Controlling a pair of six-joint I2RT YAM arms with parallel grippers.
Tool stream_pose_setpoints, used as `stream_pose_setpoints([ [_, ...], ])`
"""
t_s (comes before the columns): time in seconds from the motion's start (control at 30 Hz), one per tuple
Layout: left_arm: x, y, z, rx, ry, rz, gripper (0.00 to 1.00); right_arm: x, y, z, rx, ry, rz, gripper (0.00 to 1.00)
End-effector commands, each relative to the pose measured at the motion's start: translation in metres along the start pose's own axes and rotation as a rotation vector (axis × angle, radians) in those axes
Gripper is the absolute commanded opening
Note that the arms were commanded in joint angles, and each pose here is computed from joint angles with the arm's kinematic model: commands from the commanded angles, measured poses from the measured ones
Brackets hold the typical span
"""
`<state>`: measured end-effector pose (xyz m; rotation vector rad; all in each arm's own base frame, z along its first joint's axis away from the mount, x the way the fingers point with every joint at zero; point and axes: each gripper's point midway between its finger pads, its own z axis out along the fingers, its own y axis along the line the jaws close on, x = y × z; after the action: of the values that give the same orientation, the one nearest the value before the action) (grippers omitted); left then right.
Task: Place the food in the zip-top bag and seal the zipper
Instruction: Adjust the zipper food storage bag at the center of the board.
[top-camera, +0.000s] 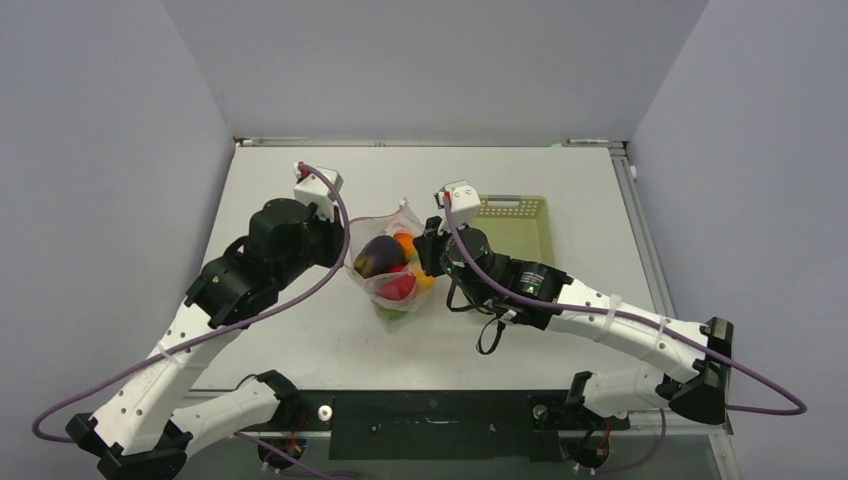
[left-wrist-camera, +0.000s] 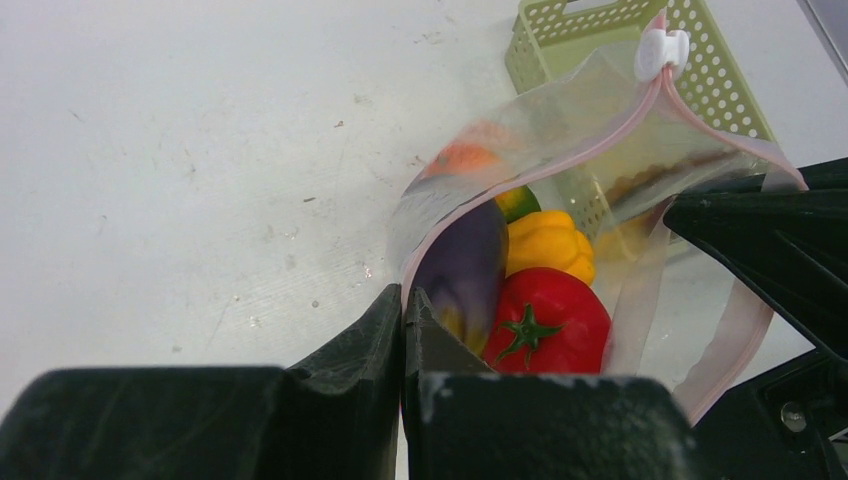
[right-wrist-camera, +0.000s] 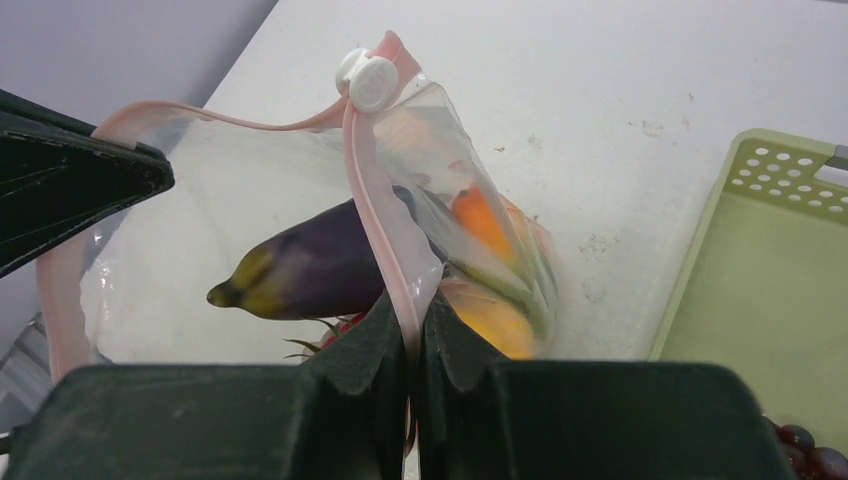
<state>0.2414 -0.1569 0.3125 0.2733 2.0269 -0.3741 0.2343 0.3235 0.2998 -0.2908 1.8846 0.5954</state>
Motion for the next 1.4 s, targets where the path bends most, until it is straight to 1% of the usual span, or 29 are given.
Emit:
stream_pose_setpoints([
  [0.0,-0.015,0.007,-0.004,-0.030,-0.074,0.016,0.00,-0.016,0.004,0.011,0.009,-0.051,0.014,0.05],
  [0.17,-0.008,0.005,0.003,-0.011,-0.080,0.023,0.00,-0.007,0.004,0.018,0.019,-0.026,0.004,0.08],
  [0.23,-0.009,0.004,0.003,-0.007,-0.091,0.026,0.00,-0.010,0.004,0.019,0.019,-0.030,0.008,0.13],
  [0.4,-0.007,0.007,0.002,-0.009,-0.120,0.017,0.00,-0.021,0.006,0.016,0.019,-0.047,0.010,0.20],
  [0.43,-0.005,0.007,0.002,-0.005,-0.120,0.011,0.00,-0.024,0.006,0.015,0.018,-0.051,0.011,0.24],
  [0.5,-0.002,0.007,0.004,0.006,-0.119,0.001,0.00,-0.028,0.006,0.013,0.019,-0.057,0.009,0.34],
  [0.57,0.002,0.007,0.007,0.012,-0.113,-0.003,0.00,-0.033,0.005,0.011,0.022,-0.065,0.009,0.40],
  [0.77,0.008,0.009,0.010,0.028,-0.109,-0.017,0.00,-0.055,-0.006,-0.007,0.057,-0.112,0.005,0.50],
  [0.93,0.006,0.011,0.007,0.030,-0.127,-0.020,0.00,-0.069,-0.035,-0.026,0.160,-0.150,-0.013,0.56],
  [1.17,0.002,0.006,-0.001,0.073,-0.171,-0.031,0.00,-0.067,-0.094,-0.045,0.346,-0.156,-0.017,0.64],
  [1.37,0.001,0.004,-0.002,0.086,-0.172,-0.032,0.00,-0.035,-0.145,-0.039,0.450,-0.052,0.015,0.67],
])
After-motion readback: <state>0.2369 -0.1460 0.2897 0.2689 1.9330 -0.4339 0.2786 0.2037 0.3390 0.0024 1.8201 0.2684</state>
